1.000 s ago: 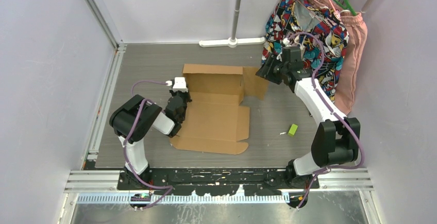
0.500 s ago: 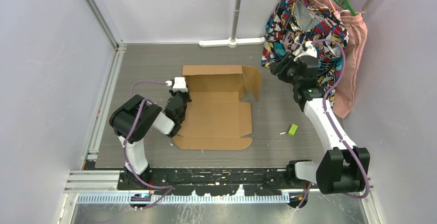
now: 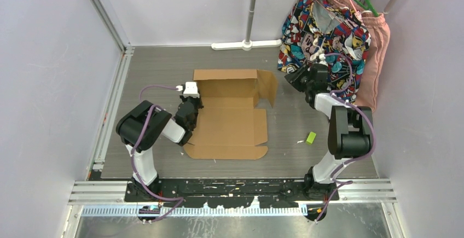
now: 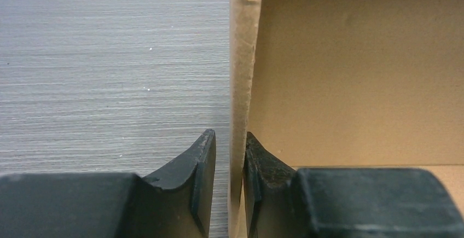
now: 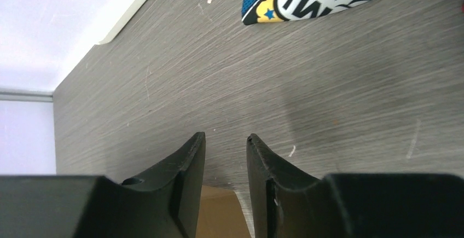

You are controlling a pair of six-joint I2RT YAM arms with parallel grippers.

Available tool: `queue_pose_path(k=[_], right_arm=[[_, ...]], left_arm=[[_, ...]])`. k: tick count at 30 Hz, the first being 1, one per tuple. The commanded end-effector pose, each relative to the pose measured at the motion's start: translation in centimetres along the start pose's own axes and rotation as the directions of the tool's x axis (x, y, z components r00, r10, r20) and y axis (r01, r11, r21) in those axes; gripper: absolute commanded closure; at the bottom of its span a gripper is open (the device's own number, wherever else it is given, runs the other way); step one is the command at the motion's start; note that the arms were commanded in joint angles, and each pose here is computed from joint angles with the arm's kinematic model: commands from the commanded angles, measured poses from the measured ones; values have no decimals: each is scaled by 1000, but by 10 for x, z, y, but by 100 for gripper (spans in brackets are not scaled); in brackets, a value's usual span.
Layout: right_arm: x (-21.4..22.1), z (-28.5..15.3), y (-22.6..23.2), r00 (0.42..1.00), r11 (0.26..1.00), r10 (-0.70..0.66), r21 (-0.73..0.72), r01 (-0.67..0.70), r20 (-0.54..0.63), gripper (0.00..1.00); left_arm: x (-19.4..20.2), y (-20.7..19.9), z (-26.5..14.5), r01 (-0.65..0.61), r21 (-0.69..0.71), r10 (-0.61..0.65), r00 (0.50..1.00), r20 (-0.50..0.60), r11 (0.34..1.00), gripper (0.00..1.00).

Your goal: Fold the paper box

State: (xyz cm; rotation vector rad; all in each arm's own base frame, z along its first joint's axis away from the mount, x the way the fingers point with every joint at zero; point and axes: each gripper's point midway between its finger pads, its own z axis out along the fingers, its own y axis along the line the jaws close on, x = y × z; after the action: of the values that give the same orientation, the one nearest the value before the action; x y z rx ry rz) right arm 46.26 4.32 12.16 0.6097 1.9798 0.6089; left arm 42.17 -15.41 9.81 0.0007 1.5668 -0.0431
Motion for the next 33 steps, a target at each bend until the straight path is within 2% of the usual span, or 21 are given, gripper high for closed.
queue_pose_path(k=[1, 15, 21, 33], right_arm=[[-29, 8, 51, 997, 975, -10, -222, 26, 73, 61], [13, 17, 65, 999, 891, -32, -454, 24, -11, 65], [37, 7, 67, 999, 854, -39, -521, 15, -36, 65], [54, -13, 78, 998, 779, -34, -627, -8, -55, 63]], left_arm=[[-19, 0, 9, 23, 8, -24, 998, 53, 1000, 74], [-11, -8, 27, 69, 141, -62, 997, -53, 988, 75], [-9, -9, 33, 72, 167, -58, 994, -90, 983, 76], [-3, -23, 43, 77, 240, -40, 987, -155, 968, 76]])
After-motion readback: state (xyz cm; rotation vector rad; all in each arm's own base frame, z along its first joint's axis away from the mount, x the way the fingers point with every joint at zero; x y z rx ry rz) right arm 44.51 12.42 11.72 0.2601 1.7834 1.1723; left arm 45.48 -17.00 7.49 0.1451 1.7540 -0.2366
